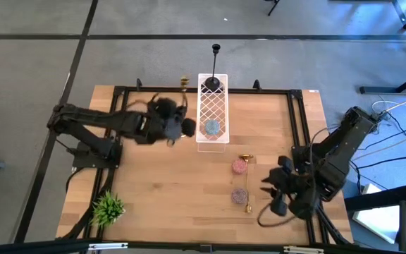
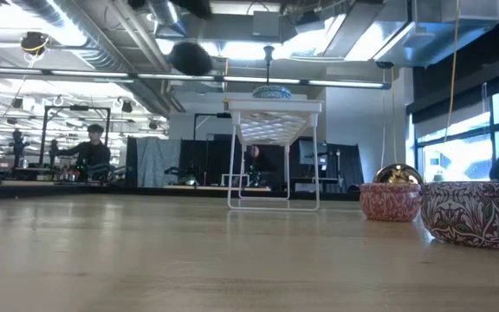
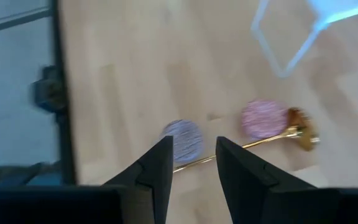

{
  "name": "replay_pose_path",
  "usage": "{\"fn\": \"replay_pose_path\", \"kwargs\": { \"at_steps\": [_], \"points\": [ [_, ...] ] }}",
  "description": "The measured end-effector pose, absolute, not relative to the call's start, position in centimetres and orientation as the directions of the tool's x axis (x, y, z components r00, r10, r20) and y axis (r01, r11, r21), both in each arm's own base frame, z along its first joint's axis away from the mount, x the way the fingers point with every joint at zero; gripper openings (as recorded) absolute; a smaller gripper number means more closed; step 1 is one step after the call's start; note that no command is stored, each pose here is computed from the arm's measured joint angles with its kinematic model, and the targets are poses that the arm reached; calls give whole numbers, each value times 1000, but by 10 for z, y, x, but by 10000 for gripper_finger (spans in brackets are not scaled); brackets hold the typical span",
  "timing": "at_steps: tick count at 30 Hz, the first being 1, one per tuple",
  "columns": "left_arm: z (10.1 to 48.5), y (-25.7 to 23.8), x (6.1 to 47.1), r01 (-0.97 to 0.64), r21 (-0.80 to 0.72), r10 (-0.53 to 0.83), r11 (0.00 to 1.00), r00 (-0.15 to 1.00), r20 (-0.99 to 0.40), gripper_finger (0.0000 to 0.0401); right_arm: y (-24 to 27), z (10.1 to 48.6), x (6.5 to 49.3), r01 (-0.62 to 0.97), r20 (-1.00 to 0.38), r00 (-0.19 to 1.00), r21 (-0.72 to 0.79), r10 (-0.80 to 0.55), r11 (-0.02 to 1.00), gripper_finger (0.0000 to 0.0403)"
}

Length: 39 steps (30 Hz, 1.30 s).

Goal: Pick & Place candle stick holders
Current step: Put the left gold candle holder on the shelf

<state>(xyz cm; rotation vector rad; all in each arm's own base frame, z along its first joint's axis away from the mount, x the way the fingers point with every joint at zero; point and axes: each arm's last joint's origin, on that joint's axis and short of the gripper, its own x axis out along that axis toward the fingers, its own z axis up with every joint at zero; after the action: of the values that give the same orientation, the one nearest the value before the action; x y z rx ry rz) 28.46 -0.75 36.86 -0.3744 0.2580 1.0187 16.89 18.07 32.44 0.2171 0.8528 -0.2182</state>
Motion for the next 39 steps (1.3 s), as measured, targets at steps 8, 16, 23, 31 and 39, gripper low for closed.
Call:
{"fn": "replay_pose_path", "kwargs": {
  "at_steps": [8,16,23,31,39],
  "points": [
    [376,94,289,-545,-258,538,798,836,-104,12,118,338,189,470,-747,598,31,-292,882,124],
    [378,172,254,-412,-258,435,874,900,36,14,70,346,216,606,-704,594,74,-388,792,124],
    [381,192,248,-183,-223,225,958,957,182,13,46,350,231,653,-668,608,111,-430,749,124],
    [374,175,260,-69,61,62,996,992,109,13,29,351,236,683,-666,588,105,-459,722,124],
    [344,167,299,-431,-80,435,899,899,39,13,18,353,241,681,-651,604,121,-461,722,124]
  ]
}}
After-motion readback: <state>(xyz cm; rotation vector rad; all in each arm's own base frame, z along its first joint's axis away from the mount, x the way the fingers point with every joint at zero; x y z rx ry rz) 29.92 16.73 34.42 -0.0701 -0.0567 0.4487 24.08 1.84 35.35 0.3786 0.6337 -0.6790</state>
